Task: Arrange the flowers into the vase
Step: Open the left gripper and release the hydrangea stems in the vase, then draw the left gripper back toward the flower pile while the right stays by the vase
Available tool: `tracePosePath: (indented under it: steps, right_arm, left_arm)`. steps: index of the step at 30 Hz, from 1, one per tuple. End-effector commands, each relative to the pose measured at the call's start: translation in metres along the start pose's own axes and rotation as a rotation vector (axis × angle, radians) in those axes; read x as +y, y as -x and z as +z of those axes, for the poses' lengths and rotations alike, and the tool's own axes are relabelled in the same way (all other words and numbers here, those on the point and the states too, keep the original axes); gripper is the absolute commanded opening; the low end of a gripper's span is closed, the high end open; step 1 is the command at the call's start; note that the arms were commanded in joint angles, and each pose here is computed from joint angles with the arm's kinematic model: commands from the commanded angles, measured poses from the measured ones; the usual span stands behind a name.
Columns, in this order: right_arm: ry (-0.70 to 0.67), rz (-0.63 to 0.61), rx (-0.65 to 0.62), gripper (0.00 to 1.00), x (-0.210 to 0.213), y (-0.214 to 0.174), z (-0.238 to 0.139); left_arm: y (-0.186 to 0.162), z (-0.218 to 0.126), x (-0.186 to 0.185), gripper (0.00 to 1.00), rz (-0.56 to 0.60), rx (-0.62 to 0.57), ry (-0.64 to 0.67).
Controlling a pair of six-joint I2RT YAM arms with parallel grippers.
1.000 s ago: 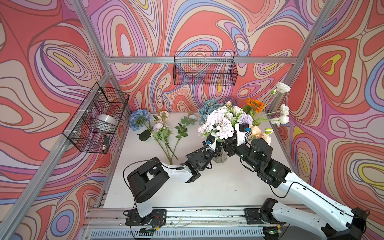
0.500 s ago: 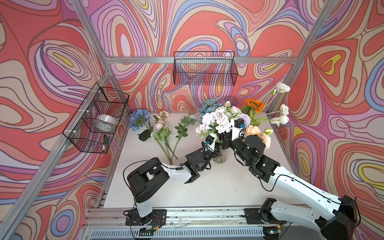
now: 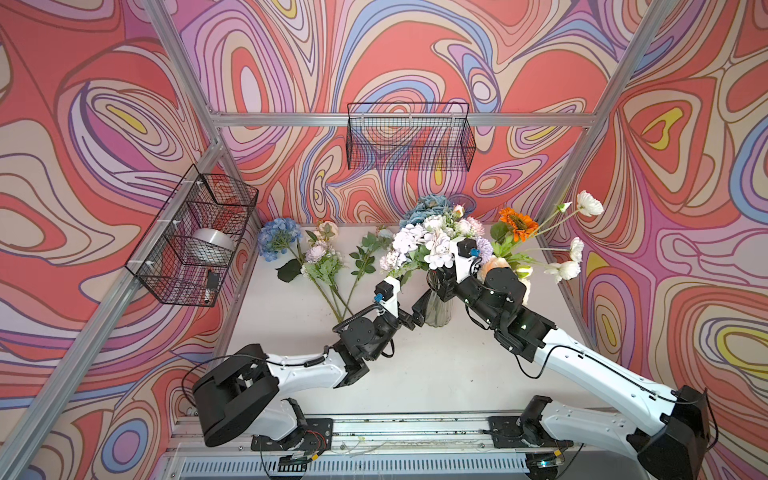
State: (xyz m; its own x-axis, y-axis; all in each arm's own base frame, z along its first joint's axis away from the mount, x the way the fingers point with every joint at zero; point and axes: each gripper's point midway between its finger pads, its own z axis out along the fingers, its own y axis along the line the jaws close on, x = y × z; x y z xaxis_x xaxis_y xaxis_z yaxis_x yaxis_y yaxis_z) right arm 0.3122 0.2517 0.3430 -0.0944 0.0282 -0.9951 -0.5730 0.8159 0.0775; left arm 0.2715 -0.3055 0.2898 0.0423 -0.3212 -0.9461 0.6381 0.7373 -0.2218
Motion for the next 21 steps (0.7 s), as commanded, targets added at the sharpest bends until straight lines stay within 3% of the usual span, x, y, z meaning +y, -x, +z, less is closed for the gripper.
tracePosePath:
  steps: [1,8,21]
  right_arm:
    - [0.038,-0.043,0.038,0.0,0.011,0.001,0.005]
    - [-0.033,-0.075,0.159,0.0,-0.002,-0.032,0.0]
    - [-0.117,-0.1,0.334,0.0,-0.021,-0.092,-0.013]
  left_arm:
    - [-0.026,-0.015,0.017,0.91,0.02,0.103,0.062]
    - [-0.017,-0.024,0.045,0.91,0.021,0.066,0.14]
    - [-0.009,-0.023,0.057,0.91,0.077,0.045,0.192]
